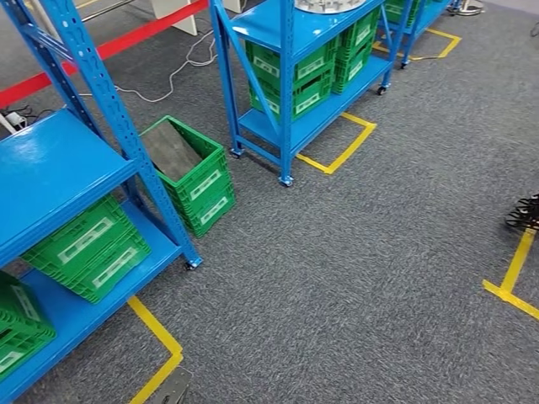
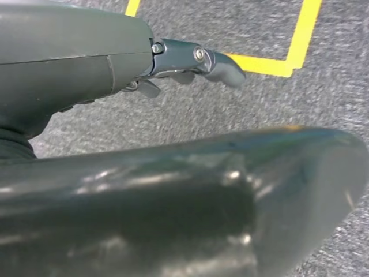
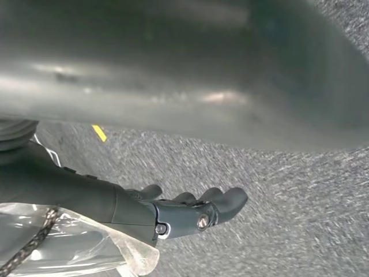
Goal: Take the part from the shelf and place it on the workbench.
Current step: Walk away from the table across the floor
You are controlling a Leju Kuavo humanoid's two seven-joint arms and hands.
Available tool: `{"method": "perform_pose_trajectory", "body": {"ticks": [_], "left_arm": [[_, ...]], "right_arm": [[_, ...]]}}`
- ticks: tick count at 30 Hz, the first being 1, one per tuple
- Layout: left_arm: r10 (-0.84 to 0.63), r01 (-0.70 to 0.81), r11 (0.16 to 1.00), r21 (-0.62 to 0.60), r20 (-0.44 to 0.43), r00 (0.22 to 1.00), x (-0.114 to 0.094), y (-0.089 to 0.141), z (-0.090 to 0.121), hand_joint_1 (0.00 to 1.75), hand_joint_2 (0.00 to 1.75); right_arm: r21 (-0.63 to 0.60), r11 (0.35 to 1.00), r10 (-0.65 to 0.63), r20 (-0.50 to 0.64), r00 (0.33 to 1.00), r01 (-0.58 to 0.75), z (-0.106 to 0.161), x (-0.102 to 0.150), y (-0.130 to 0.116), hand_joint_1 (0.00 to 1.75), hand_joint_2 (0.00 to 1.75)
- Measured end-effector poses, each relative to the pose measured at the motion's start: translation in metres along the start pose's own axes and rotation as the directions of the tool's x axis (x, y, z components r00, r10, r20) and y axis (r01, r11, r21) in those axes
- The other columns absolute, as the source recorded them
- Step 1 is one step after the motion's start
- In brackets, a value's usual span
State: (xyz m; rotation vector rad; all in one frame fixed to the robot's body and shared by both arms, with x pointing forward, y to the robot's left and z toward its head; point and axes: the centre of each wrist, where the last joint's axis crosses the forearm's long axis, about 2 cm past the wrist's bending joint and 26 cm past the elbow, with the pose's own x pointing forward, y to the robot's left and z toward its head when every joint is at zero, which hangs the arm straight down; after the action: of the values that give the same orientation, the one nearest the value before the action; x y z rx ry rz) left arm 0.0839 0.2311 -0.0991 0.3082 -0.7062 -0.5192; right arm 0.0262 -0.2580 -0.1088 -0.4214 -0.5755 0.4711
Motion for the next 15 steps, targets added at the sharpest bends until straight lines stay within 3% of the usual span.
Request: {"method": "perform_pose_trajectory", "body": {"ticks": [15], "left_arm": [[0.0, 0.0, 1.0, 0.004, 0.001, 1.0, 0.0007, 0.0024, -0.0016, 0.0, 0.0]], "right_arm": [[-0.005, 1.0, 0.001, -0.002, 1.0, -0.001, -0.0012, 0.0017, -0.0009, 0.0, 0.0]]}}
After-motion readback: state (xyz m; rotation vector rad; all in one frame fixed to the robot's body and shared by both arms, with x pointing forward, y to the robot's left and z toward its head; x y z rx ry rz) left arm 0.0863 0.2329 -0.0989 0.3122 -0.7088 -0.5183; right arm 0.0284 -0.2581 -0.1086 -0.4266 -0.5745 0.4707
